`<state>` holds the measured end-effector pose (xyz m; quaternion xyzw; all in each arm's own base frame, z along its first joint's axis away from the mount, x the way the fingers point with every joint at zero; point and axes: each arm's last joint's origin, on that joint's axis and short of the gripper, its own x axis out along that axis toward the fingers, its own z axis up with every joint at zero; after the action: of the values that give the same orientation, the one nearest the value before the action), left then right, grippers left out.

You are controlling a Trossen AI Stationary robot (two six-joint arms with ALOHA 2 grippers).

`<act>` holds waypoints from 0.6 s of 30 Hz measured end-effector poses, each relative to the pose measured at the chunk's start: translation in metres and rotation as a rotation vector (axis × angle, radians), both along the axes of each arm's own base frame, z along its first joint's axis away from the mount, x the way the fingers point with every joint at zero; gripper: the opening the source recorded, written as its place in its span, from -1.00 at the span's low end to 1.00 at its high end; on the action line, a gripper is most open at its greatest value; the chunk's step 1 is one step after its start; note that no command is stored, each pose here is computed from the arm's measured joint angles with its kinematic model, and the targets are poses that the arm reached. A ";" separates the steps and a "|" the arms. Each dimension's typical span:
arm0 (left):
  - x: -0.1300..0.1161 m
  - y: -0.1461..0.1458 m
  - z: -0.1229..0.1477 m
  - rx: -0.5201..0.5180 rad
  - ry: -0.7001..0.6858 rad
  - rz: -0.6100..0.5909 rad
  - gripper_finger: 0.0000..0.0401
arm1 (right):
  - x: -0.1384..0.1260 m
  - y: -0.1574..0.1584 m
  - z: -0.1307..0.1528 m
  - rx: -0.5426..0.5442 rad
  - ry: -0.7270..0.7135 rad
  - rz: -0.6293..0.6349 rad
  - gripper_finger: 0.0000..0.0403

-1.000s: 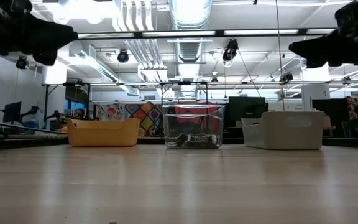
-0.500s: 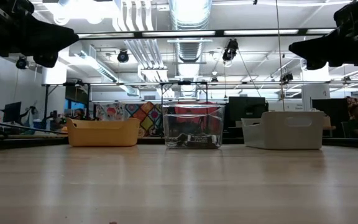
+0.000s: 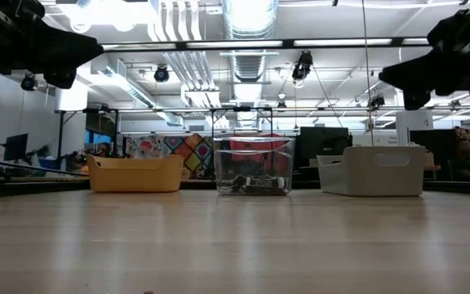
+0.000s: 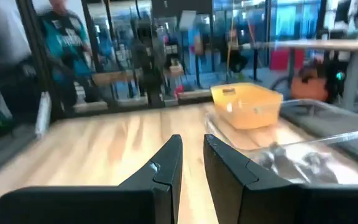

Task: Sort candy
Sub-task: Return to Home Position

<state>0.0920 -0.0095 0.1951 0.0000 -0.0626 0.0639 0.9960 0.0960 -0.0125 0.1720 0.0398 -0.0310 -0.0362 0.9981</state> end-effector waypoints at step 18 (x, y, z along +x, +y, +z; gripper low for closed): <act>0.000 0.000 0.000 0.000 0.000 0.000 -0.61 | 0.000 -0.004 -0.004 0.108 0.021 -0.093 -0.71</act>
<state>0.0920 -0.0095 0.1951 -0.0001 -0.0626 0.0639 0.9960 0.0956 -0.0170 0.1684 0.0915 -0.0201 -0.0848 0.9920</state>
